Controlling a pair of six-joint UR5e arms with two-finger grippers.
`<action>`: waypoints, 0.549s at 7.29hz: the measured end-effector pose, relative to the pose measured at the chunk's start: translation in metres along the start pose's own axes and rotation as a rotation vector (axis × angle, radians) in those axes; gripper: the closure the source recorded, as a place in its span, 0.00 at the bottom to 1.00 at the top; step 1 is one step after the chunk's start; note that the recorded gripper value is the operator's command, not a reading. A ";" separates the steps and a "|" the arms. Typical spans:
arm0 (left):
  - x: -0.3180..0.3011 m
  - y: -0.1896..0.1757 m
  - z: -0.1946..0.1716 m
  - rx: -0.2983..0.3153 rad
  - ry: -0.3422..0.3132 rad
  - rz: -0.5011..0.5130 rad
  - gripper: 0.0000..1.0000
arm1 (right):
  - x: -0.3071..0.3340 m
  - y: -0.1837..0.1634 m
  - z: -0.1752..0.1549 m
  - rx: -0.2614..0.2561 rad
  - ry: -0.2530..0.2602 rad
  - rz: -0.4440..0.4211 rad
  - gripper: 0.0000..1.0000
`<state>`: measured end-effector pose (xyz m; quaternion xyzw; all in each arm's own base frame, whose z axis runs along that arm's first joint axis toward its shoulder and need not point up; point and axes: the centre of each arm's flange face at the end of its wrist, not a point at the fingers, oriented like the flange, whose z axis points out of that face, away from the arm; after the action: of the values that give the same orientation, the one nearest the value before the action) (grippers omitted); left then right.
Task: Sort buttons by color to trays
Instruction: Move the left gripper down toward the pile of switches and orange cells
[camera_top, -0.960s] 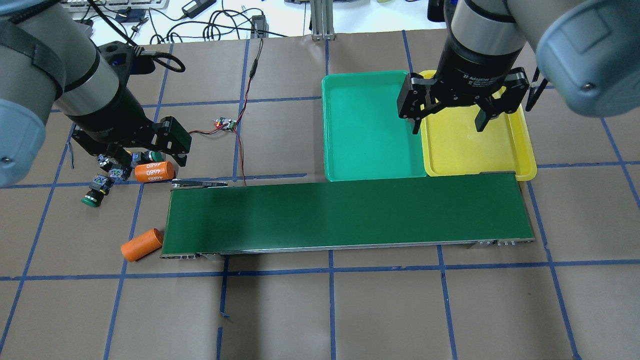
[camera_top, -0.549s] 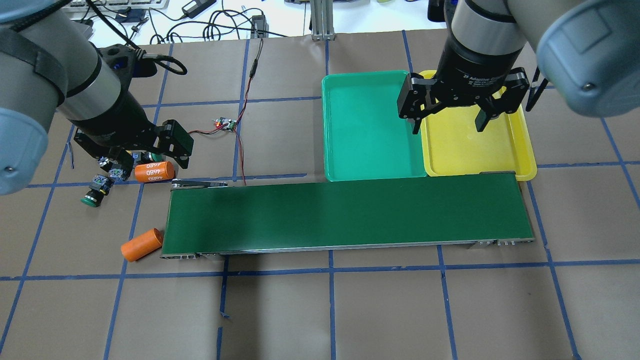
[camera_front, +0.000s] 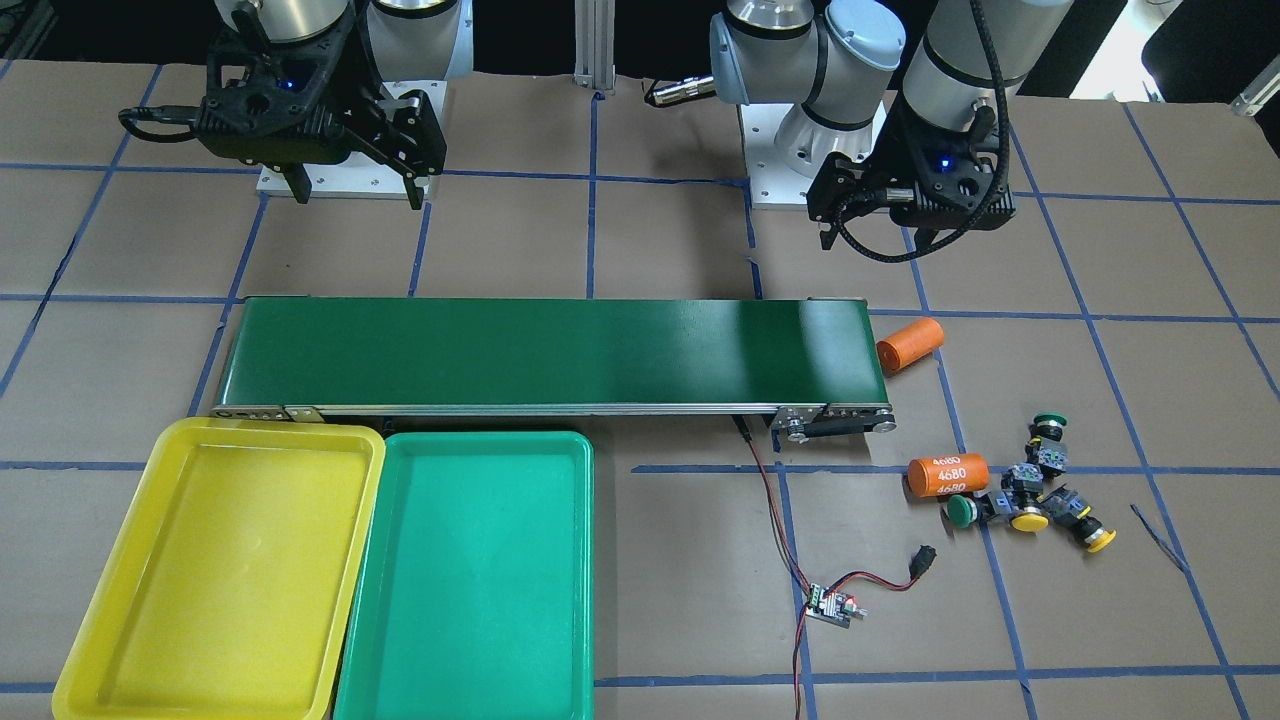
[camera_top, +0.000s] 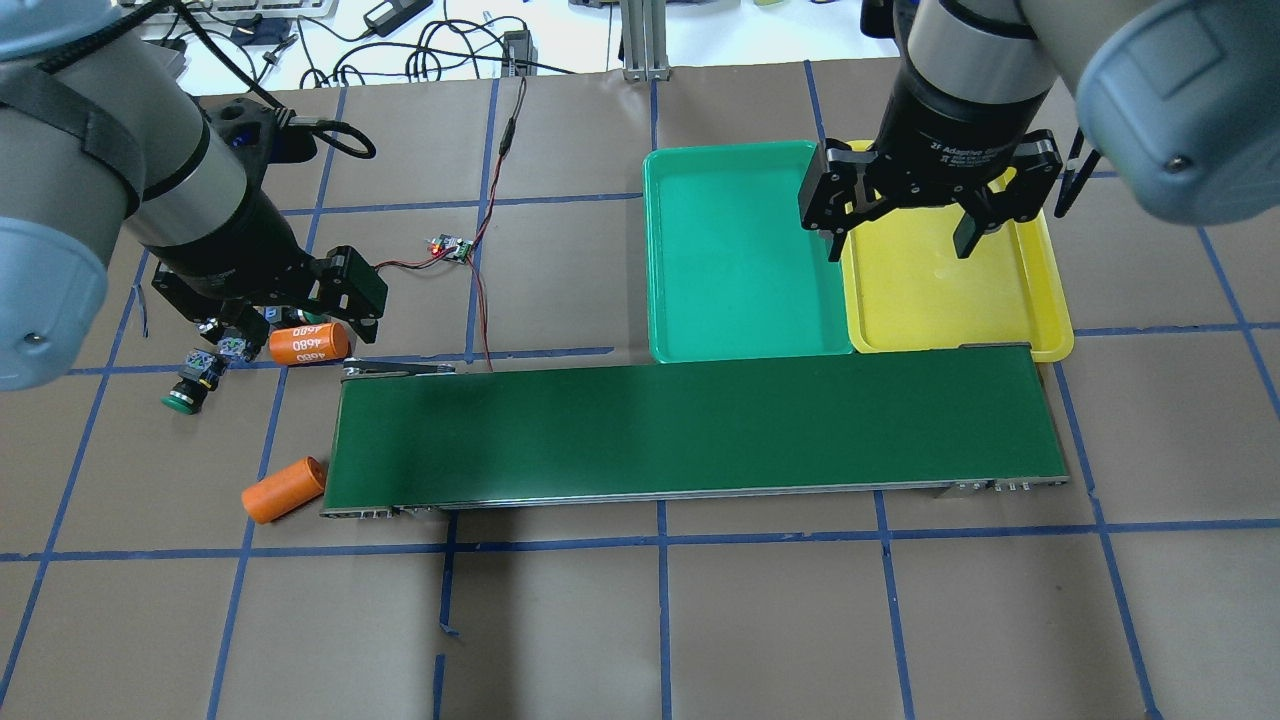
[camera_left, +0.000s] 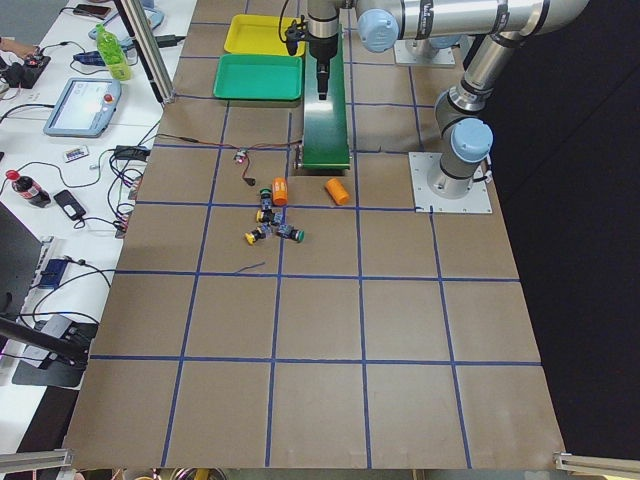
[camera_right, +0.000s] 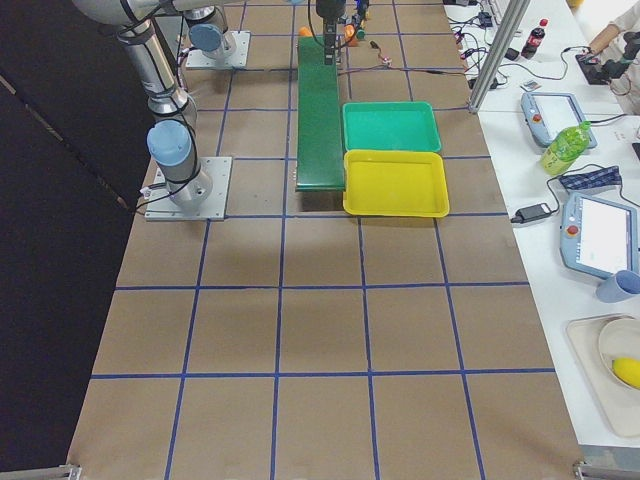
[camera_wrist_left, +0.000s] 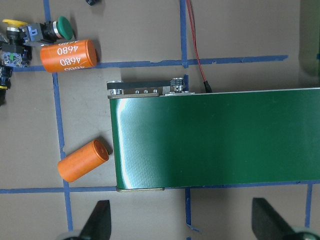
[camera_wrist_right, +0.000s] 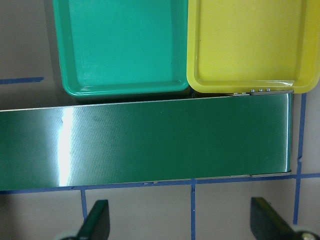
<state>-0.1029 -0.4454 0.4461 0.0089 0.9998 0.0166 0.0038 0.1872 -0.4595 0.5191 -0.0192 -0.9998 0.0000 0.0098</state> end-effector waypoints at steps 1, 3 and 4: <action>-0.001 -0.003 0.004 0.000 0.000 -0.002 0.00 | 0.007 -0.005 -0.003 0.010 0.000 0.014 0.00; -0.005 -0.010 0.008 0.028 -0.003 -0.010 0.00 | 0.015 -0.008 -0.006 0.016 0.000 0.029 0.00; -0.017 -0.015 0.013 0.026 -0.003 -0.035 0.00 | 0.016 -0.008 -0.006 0.017 0.000 0.031 0.00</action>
<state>-0.0857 -0.4604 0.4328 -0.0087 0.9999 0.0036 0.0052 0.1708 -0.4672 0.5255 -0.0348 -0.9993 0.0085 0.0097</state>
